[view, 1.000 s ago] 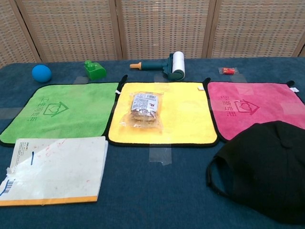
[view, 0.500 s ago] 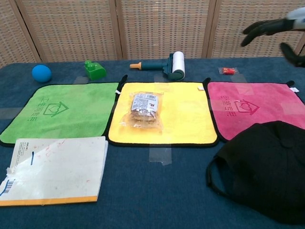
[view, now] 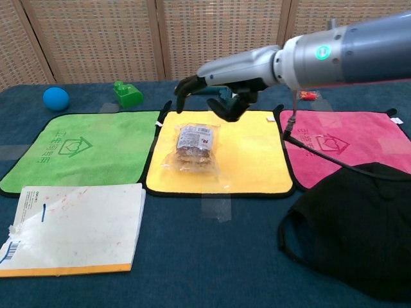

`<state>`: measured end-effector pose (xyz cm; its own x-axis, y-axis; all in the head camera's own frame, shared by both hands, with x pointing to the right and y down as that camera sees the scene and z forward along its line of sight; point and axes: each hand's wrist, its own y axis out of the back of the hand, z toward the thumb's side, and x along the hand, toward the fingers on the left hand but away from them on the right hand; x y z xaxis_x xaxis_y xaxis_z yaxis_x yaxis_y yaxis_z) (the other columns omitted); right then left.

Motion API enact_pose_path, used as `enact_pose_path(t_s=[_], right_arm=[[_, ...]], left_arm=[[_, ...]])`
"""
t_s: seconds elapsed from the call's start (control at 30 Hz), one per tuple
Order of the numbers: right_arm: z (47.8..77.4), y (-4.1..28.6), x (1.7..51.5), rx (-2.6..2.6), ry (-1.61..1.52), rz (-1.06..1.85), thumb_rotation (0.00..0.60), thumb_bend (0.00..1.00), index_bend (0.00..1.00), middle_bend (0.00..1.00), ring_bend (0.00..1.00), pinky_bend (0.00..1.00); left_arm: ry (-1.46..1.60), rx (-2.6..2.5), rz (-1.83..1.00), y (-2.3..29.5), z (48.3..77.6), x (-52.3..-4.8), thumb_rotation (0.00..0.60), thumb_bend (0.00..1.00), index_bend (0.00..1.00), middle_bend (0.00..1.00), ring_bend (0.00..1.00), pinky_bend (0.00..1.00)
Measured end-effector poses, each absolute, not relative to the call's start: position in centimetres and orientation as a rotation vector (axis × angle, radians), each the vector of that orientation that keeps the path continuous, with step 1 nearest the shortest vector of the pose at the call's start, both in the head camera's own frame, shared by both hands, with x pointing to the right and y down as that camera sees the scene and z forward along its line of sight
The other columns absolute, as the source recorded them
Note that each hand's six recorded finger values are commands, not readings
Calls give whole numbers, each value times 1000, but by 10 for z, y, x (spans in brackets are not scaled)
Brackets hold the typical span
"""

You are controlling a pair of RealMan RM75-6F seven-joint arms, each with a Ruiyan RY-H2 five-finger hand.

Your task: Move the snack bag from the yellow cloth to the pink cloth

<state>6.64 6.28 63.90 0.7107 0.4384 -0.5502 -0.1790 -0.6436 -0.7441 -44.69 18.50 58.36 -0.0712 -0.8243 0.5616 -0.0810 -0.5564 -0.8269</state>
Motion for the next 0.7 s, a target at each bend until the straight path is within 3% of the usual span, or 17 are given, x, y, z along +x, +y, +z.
enact_pose_path(t_s=[0.43,0.7], right_arm=[[671,65,2,-2040,-120,951,600,1000,212,138,108,59],[694,72,-4,-1986,-56,1003,600,1000,199,162,128,75]], left_arm=[[975,-1651,-1708,182,588,-447,600,0,0,0,0,0],[988,-1653,-1709,181,587,-450,600,0,0,0,0,0]])
